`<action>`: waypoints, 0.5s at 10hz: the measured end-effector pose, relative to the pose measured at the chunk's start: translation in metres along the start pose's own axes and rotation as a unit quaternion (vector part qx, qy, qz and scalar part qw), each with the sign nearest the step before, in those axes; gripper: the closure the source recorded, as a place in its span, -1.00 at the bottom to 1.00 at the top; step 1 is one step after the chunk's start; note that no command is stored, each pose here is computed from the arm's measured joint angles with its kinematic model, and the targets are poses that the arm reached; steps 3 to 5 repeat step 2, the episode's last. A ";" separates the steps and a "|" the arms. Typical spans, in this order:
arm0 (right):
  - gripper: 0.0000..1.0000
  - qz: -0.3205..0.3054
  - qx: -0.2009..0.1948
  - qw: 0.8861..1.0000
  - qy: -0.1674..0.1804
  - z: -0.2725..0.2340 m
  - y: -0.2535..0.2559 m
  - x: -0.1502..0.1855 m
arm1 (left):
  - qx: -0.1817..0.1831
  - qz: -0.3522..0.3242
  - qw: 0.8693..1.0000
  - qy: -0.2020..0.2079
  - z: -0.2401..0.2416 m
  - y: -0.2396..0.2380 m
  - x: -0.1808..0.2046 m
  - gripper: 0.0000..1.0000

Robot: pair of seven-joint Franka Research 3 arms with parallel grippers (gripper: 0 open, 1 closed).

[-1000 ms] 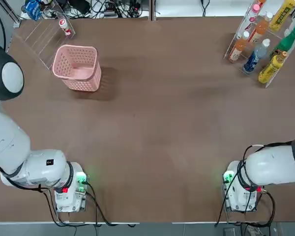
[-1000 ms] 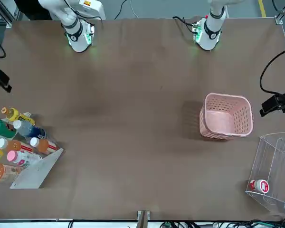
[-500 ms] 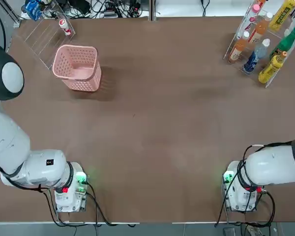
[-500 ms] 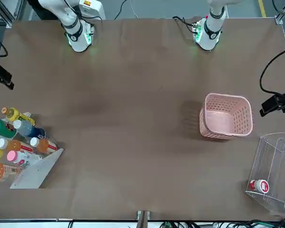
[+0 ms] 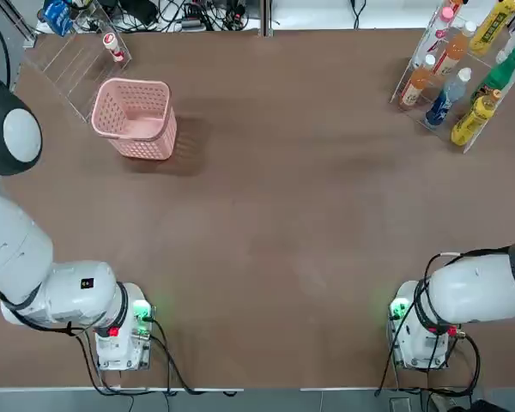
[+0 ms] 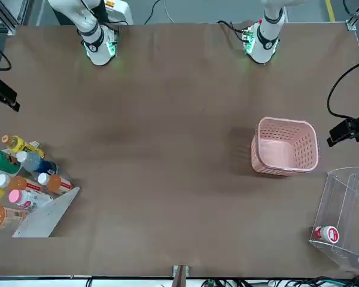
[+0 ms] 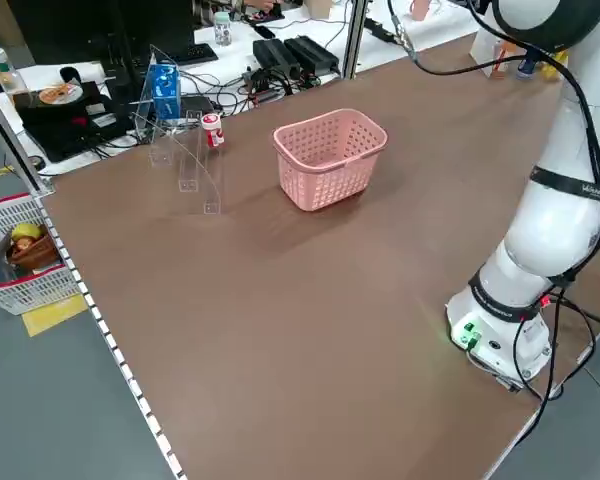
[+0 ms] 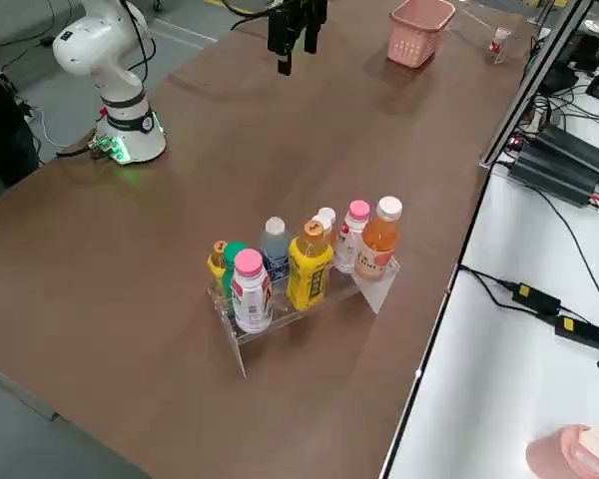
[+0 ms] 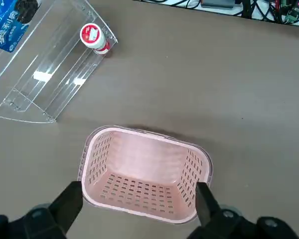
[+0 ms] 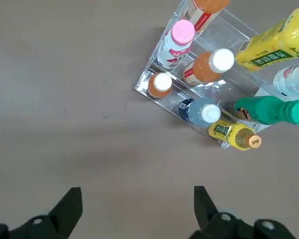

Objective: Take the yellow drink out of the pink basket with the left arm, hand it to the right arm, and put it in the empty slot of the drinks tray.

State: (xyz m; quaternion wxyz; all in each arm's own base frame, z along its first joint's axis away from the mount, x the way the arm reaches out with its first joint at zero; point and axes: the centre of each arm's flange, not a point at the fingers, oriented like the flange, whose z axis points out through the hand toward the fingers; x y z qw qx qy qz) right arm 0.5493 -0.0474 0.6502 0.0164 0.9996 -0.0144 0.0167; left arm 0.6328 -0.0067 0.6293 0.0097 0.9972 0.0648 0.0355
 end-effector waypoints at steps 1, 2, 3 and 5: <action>-0.98 -0.001 0.000 1.000 0.000 0.000 0.000 0.000 | 0.000 0.000 1.000 0.000 0.000 0.000 0.000 -1.00; -0.98 -0.003 0.000 1.000 -0.001 0.000 0.000 0.000 | 0.000 0.000 1.000 0.000 0.000 0.000 0.000 -1.00; -0.98 -0.003 0.000 1.000 -0.001 0.000 0.000 0.000 | 0.000 0.000 1.000 0.000 0.000 0.000 0.000 -1.00; -0.98 -0.003 0.000 1.000 -0.001 0.000 0.000 0.000 | 0.000 0.000 1.000 0.000 0.000 0.000 0.000 -1.00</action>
